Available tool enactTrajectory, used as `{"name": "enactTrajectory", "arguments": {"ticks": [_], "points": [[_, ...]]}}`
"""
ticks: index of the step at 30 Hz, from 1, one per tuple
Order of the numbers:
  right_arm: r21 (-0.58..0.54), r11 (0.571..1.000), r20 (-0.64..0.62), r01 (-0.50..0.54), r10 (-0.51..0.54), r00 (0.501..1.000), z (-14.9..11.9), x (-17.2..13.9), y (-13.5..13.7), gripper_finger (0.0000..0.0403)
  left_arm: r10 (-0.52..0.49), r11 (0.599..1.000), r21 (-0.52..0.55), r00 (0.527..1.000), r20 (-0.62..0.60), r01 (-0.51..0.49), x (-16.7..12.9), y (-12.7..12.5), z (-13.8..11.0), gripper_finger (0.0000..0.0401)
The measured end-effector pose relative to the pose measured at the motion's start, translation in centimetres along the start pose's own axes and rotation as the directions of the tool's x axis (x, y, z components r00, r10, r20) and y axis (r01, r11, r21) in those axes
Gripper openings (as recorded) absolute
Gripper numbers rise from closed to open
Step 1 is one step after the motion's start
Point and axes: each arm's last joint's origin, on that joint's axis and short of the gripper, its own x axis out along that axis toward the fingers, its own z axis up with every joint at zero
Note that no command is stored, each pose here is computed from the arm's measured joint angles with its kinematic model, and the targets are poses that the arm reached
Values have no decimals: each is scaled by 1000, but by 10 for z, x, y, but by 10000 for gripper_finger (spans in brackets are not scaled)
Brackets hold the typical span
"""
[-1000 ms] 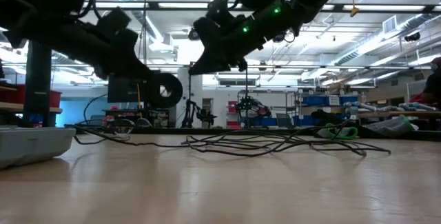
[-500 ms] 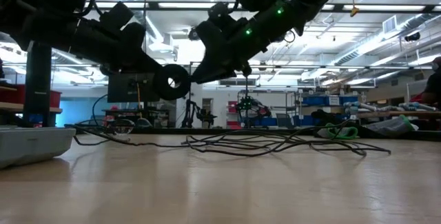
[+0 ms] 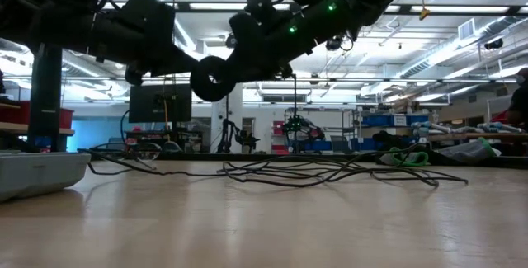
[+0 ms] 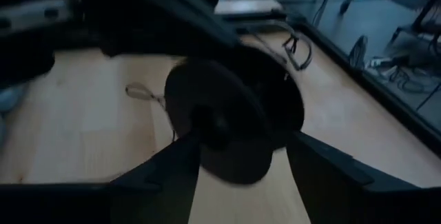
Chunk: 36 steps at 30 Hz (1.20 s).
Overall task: Coil cords
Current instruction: Coil the black wire onto the black spool
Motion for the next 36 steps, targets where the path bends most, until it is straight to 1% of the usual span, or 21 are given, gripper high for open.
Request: {"name": "enactTrajectory", "arguments": {"ticks": [3, 6, 9, 14, 16, 19, 22, 25, 27, 36], "points": [[8, 1000, 28, 3, -3, 1000, 3, 0, 0, 215, -2, 1000, -9, 1000, 6, 2, 0, 0, 1, 0], [-1, 999, 32, 55, -55, 998, 3, 0, -2, 210, -20, 1000, -24, 1000, 19, 20, 0, -1, 3, 0], [-23, 998, 34, 66, -65, 997, 3, 0, -2, 200, -36, 999, -38, 999, 31, 38, 0, -2, 5, 0], [-108, 991, 58, 77, -71, 996, 5, 0, -1, 173, -40, 998, -44, 999, 34, 42, 0, -2, 5, 0], [-146, 986, 73, 84, -74, 995, 6, -1, 0, 162, -51, 996, -65, 998, 35, 54, 0, -2, 5, 0], [-159, 985, 91, 72, -58, 994, 8, -1, 1, 152, -58, 994, -89, 998, 31, 61, 0, -2, 5, 1], [-179, 983, 91, 44, -28, 995, 8, -1, 2, 149, -68, 994, -88, 997, 28, 71, 0, -3, 5, 1], [-201, 979, 103, 39, -18, 995, 9, -2, 5, 149, -68, 993, -92, 997, 29, 70, 0, -3, 5, 1], [-209, 977, 113, 42, -19, 993, 10, -2, 5, 148, -65, 992, -110, 997, 30, 68, 0, -2, 5, 1], [-323, 944, 111, 65, -31, 993, 9, -2, 6, 148, -86, 981, -174, 996, -10, 83, 4, 2, 2, 2]]}}
